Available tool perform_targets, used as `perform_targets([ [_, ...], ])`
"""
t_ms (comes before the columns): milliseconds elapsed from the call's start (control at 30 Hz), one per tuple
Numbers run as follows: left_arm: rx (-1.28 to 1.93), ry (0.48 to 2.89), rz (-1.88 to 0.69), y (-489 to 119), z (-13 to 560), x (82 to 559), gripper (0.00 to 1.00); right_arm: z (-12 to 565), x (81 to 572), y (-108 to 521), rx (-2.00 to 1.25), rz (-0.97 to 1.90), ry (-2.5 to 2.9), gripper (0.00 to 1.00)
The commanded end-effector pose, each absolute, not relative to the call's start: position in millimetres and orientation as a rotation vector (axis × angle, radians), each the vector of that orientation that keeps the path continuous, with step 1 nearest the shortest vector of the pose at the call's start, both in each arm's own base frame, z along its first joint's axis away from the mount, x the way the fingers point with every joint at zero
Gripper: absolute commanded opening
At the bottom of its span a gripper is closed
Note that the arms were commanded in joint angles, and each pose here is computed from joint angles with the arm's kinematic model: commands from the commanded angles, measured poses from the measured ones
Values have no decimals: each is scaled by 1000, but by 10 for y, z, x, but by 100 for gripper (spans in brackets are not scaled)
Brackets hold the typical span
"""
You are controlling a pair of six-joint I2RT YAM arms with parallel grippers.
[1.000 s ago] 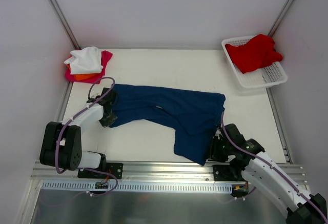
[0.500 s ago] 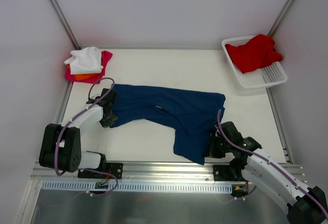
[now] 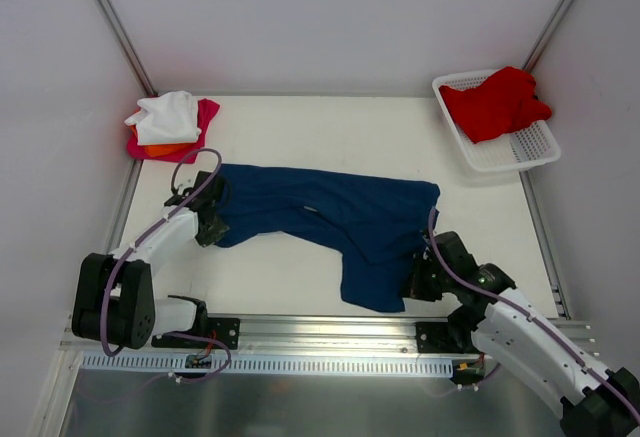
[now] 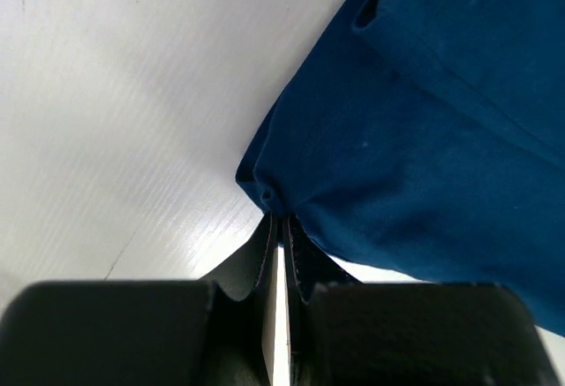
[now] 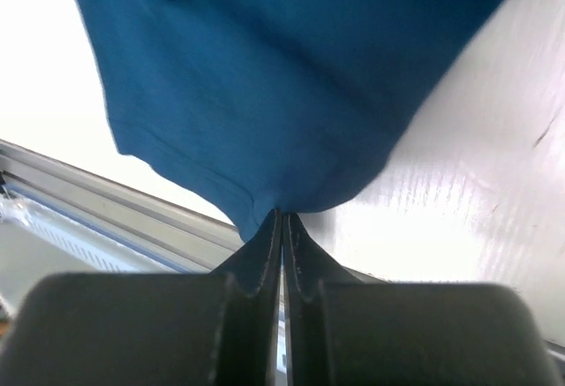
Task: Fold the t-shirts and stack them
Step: Grap the side of the flattened tshirt closest away from the robot with both arms
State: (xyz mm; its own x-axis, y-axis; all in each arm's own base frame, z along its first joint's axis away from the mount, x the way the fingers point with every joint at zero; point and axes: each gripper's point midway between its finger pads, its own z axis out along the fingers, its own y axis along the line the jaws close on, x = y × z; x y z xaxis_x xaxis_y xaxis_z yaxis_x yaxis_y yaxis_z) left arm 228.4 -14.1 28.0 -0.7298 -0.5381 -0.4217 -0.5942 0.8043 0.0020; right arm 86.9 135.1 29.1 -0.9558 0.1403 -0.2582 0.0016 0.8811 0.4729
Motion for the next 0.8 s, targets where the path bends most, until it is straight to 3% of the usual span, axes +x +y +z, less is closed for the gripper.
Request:
perform_targets([
  [0, -794, 2542, 137, -193, 504, 2425, 0, 573, 1133, 1365, 68, 636, 2671, 0],
  [767, -859, 2355, 207, 247, 1120, 2821, 0, 1326, 2058, 1059, 150, 365, 2447, 0],
])
